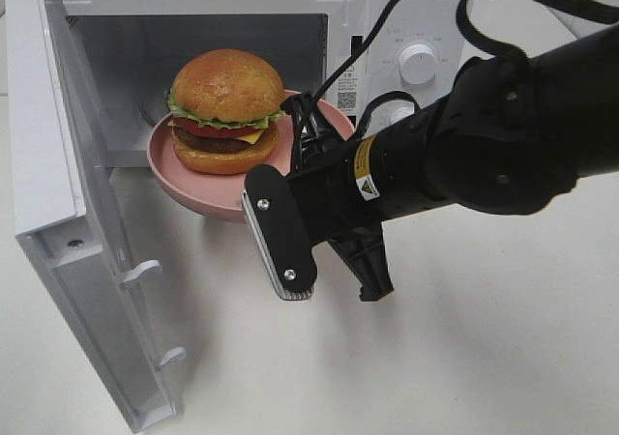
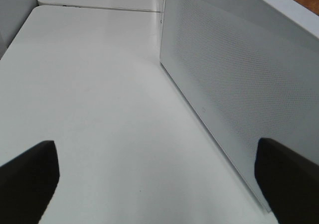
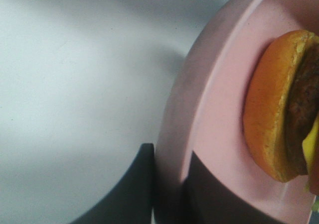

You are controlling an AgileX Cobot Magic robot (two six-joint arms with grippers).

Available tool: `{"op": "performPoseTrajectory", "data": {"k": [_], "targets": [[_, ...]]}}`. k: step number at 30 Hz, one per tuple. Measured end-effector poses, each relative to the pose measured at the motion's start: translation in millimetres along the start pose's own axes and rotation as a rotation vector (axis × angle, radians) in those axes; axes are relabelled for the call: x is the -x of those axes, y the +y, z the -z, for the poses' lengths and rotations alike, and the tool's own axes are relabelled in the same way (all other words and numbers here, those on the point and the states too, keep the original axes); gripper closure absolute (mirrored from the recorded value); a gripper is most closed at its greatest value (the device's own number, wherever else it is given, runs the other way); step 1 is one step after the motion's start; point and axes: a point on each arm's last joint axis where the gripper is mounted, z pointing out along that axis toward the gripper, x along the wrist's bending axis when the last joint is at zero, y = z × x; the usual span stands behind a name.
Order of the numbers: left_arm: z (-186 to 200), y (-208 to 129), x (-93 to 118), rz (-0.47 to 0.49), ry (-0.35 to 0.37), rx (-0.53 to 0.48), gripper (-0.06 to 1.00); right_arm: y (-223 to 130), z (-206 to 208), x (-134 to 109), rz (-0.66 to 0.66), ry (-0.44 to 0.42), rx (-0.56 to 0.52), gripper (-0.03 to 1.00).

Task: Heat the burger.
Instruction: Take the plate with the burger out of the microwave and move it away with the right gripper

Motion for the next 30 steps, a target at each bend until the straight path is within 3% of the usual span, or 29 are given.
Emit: {"op": "performPoseTrajectory", "data": {"k": [30], "targets": [[0.0,0.0,0.0,0.000,0.000,0.000,-0.04,-19.2,86.3,-67.6,0.000,-0.001,-0.029,0.85]]}}
